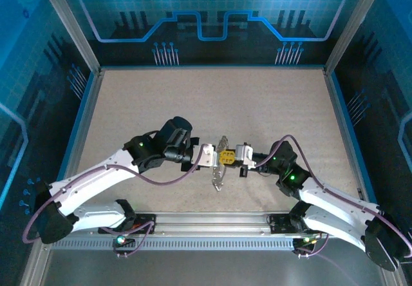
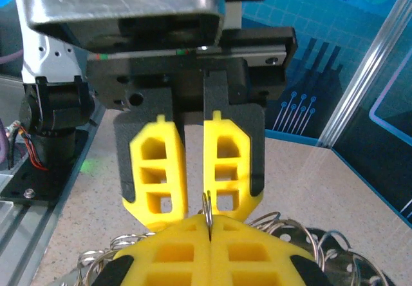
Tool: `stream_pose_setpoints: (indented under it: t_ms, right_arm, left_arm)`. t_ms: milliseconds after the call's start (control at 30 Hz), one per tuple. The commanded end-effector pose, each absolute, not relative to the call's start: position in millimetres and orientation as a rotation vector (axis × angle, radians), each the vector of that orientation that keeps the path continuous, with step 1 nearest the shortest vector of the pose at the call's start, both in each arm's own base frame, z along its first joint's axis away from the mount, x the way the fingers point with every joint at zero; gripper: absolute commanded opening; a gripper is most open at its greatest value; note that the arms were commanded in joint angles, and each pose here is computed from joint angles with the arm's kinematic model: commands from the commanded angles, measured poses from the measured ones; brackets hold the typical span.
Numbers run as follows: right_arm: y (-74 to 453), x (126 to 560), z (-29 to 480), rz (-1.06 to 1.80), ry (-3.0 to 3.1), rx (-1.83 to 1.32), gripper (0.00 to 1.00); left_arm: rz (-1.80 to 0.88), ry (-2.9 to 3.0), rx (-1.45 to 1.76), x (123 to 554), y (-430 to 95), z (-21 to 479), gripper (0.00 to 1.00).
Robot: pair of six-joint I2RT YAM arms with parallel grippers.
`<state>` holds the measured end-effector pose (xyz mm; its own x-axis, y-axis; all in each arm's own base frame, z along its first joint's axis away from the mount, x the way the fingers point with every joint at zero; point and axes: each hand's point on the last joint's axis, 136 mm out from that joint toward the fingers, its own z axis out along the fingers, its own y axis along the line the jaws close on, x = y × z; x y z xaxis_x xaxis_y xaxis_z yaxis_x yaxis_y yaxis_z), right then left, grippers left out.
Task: Put the keys on the keyring
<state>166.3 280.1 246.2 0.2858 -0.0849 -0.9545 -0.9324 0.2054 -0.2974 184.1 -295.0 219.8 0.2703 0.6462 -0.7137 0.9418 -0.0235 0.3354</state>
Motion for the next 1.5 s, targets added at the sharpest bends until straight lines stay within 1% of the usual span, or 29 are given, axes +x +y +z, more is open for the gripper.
stream_pose_setpoints:
  t_ms: [0,133,367,600,800,933,1200,1367,1433,1467]
  right_arm:
    - [280,160,267,0.826,1.039,-1.19,0.0]
    - [281,160,264,0.831,1.046,-1.195,0.0]
    - [282,160,268,0.838,1.044,-1.199,0.0]
    - [284,159,269,0.85,1.041,-1.216,0.0]
    - [285,160,269,0.854,1.042,-1.216,0.0]
    - [287,161,270,0.855,1.037,-1.216,0.0]
    - [286,160,277,0.855,1.017,-1.208,0.0]
    - [286,160,279,0.856,1.01,-1.2,0.0]
    - [286,160,279,0.855,1.01,-1.199,0.0]
    - [286,160,279,0.857,1.012,-1.201,0.0]
  left_arm:
    - [-0.553,1.382,1.654,182,-305,240,0.17]
    - [-0.541,1.373,1.62,183,-301,243,0.18]
    - [-0.522,1.363,1.56,181,-286,242,0.25]
    - [-0.572,1.306,1.468,181,-286,252,0.26]
    - [-0.601,1.285,1.469,179,-287,256,0.25]
    - [-0.671,1.237,1.488,170,-292,260,0.25]
    - [-0.725,1.271,1.525,166,-295,248,0.24]
    - [-0.708,1.309,1.537,170,-293,239,0.22]
    - [-0.706,1.322,1.536,171,-292,237,0.19]
    - [-0.704,1.329,1.536,173,-292,237,0.14]
